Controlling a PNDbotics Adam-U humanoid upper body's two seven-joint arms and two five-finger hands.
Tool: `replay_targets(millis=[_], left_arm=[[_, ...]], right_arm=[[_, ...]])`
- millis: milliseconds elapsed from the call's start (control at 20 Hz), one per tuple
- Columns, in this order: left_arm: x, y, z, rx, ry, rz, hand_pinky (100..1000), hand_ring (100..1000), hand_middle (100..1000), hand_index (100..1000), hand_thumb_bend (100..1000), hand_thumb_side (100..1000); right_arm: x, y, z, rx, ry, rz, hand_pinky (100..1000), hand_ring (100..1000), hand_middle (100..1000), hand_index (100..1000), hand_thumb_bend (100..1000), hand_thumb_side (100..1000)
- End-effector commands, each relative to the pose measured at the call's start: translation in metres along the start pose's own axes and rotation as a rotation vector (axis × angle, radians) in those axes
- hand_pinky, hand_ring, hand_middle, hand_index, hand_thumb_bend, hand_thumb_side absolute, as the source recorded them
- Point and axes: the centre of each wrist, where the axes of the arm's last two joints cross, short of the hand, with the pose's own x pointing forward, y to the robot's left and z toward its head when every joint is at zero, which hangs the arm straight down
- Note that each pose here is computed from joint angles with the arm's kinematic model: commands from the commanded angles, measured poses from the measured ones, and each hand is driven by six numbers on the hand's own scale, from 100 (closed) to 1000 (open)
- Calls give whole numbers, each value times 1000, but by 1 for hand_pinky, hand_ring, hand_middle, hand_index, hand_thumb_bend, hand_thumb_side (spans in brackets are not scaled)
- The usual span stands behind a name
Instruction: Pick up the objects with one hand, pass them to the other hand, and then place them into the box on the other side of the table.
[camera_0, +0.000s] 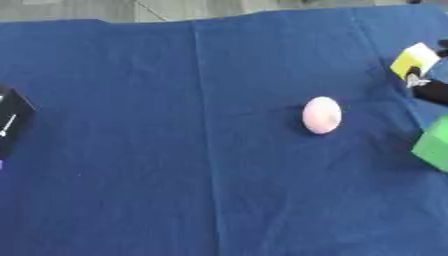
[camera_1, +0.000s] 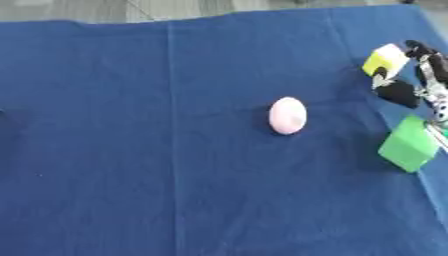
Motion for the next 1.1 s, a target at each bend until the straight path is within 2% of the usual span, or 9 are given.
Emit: replay_targets(millis=[50, 450, 700, 1100], left_arm=[[6, 3, -1, -3, -36, -4, 780, 725, 796, 912, 181, 922], [6, 2, -1, -9, -55, 17, 780, 724, 794, 912, 183, 918], [5, 1, 0, -18, -62, 26, 780, 724, 794, 911, 180, 919], [3, 3, 2, -22, -53, 18, 781, 724, 795, 911, 178, 919]], right_arm=[[5, -21, -7, -90, -20, 4, 961, 943, 862, 998, 100, 371], [-6, -23, -4, -140, -2, -16, 971, 953, 871, 1000, 100, 397], [-17, -24, -5, -127, 23, -40, 978, 960, 877, 1000, 100, 495], [-19, -26, -10, -104, -5, -119, 981, 961, 879, 1000, 100, 556]])
